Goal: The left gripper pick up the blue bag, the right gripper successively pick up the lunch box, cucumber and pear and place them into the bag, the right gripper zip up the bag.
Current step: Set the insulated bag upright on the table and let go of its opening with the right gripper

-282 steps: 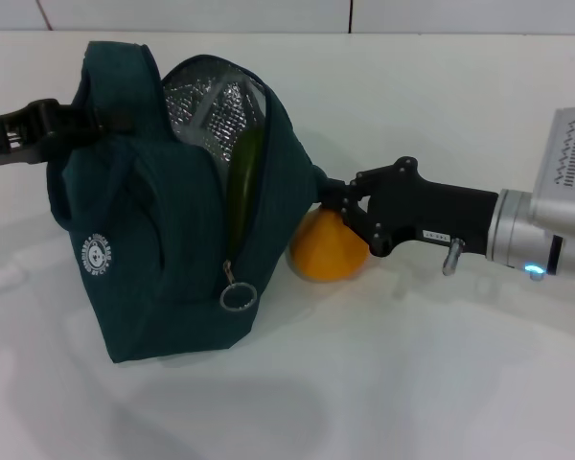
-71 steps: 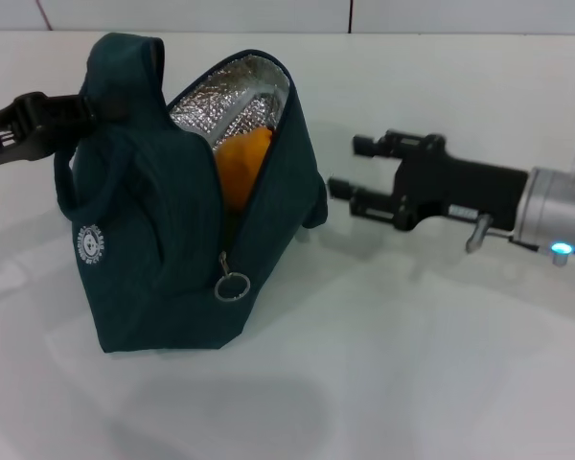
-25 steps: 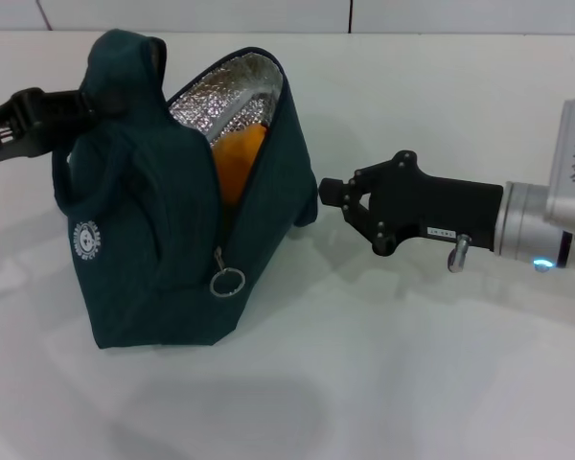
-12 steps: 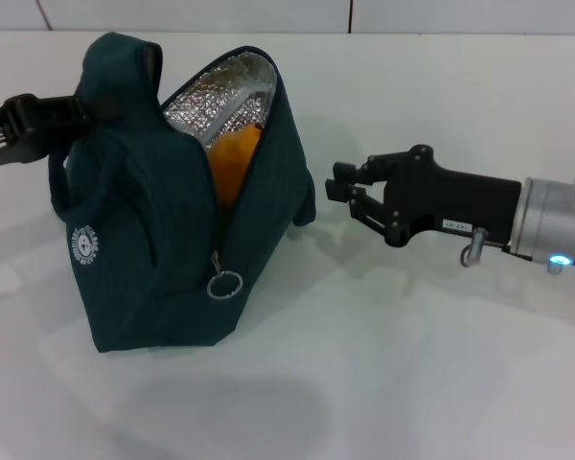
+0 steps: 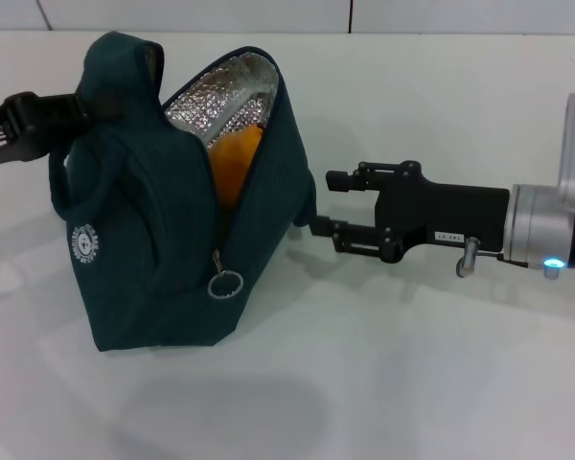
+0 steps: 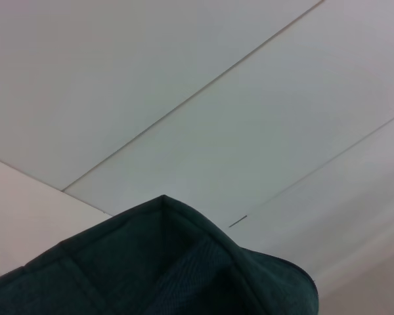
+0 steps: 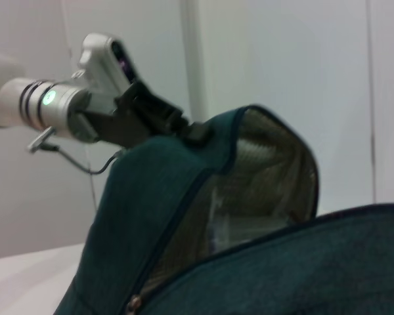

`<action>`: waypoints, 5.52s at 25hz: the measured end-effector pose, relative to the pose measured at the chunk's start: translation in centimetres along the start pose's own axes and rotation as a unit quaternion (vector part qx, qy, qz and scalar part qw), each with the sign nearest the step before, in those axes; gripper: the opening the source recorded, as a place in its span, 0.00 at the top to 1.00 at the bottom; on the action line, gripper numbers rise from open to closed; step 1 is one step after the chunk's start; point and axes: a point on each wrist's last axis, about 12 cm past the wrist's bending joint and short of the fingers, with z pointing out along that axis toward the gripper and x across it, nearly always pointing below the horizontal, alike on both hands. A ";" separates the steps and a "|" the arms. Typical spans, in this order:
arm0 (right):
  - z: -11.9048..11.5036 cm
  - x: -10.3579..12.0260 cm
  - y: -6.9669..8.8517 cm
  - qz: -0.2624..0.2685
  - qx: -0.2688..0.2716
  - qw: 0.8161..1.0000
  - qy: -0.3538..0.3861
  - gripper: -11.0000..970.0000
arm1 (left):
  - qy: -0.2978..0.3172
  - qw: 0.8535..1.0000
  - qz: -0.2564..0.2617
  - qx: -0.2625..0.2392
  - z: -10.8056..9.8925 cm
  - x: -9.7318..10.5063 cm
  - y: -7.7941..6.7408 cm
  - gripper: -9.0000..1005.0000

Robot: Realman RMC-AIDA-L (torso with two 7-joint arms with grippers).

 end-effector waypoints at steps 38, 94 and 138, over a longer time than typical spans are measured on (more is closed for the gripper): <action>1.1 -0.7 -0.4 -0.079 0.006 0.997 0.012 0.88 | -0.001 1.000 0.002 0.002 0.3 -0.2 0.0 0.95; -0.7 -1.0 -1.2 -0.030 0.013 0.999 0.015 0.43 | -0.052 0.998 -0.023 0.032 0.3 3.2 0.9 0.94; 0.2 -2.6 -1.1 -0.112 0.025 0.993 0.004 0.93 | -0.054 0.998 -0.023 0.032 0.1 3.0 0.9 0.94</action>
